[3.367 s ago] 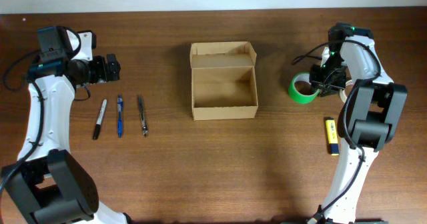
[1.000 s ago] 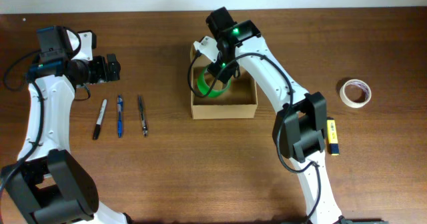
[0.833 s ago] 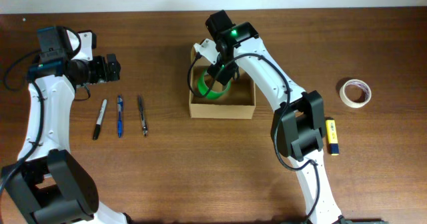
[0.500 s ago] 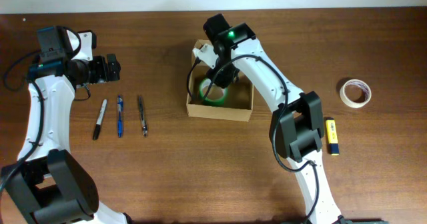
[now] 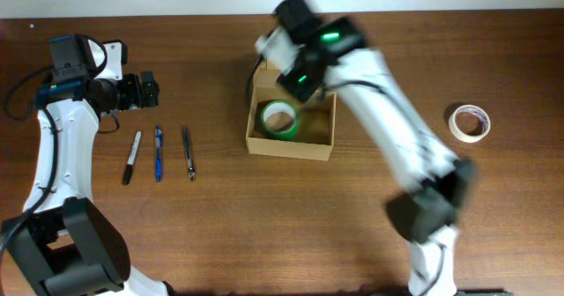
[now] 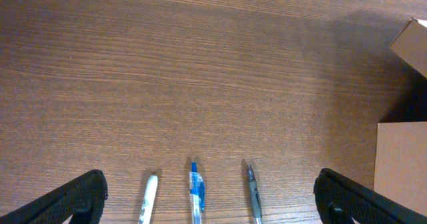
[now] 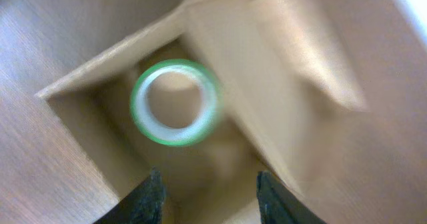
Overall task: Pack container
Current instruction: 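Move the right gripper to the white tape roll and grasp it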
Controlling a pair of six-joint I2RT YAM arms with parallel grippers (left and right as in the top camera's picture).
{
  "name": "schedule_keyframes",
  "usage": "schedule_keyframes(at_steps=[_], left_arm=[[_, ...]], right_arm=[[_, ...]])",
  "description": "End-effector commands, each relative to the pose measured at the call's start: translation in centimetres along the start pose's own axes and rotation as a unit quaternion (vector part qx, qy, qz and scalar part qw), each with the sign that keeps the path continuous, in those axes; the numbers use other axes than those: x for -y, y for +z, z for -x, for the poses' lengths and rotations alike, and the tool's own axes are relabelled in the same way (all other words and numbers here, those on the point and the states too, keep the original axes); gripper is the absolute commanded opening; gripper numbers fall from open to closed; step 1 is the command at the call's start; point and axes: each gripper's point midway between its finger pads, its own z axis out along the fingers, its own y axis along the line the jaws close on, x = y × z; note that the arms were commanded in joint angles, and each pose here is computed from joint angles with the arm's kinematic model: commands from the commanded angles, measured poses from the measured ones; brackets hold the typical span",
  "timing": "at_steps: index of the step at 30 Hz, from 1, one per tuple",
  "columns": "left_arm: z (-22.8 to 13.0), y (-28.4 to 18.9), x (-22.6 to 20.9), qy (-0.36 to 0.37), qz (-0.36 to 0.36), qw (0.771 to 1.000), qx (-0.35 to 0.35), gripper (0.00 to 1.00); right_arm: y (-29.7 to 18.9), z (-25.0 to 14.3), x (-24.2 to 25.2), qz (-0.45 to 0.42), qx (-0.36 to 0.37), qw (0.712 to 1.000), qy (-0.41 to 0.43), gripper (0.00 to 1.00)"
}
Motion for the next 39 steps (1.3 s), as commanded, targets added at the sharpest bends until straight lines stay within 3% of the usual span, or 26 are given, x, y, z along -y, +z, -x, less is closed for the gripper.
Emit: schedule_keyframes(at_steps=[1, 5, 8, 13, 18, 28, 39], left_arm=[[0.4, 0.0, 0.1, 0.006, -0.005, 1.000, 0.004, 0.99], [0.4, 0.0, 0.1, 0.006, -0.005, 1.000, 0.004, 0.99], [0.4, 0.0, 0.1, 0.006, -0.005, 1.000, 0.004, 0.99], [0.4, 0.0, 0.1, 0.006, -0.005, 1.000, 0.004, 0.99], [0.4, 0.0, 0.1, 0.006, -0.005, 1.000, 0.004, 0.99], [0.4, 0.0, 0.1, 0.006, -0.005, 1.000, 0.004, 0.99], [0.4, 0.0, 0.1, 0.006, -0.005, 1.000, 0.004, 0.99]], right_arm=[[-11.7, -1.9, 8.2, -0.111, 0.094, 0.980, 0.136, 0.53], [-17.9, -9.5, 17.5, -0.198, 0.122, 0.919, 0.318, 0.57], [-18.4, -16.7, 22.7, -0.214, 0.105, 0.868, 0.435, 0.61], [-12.3, -26.1, 25.5, -0.160, 0.024, 0.820, 0.549, 0.60], [-4.0, -32.4, 25.7, -0.118, -0.060, 0.788, 0.601, 0.61], [5.7, -38.3, 25.5, -0.075, -0.133, 0.761, 0.630, 0.61], [8.5, -42.2, 25.4, -0.091, -0.182, 0.744, 0.636, 0.61]])
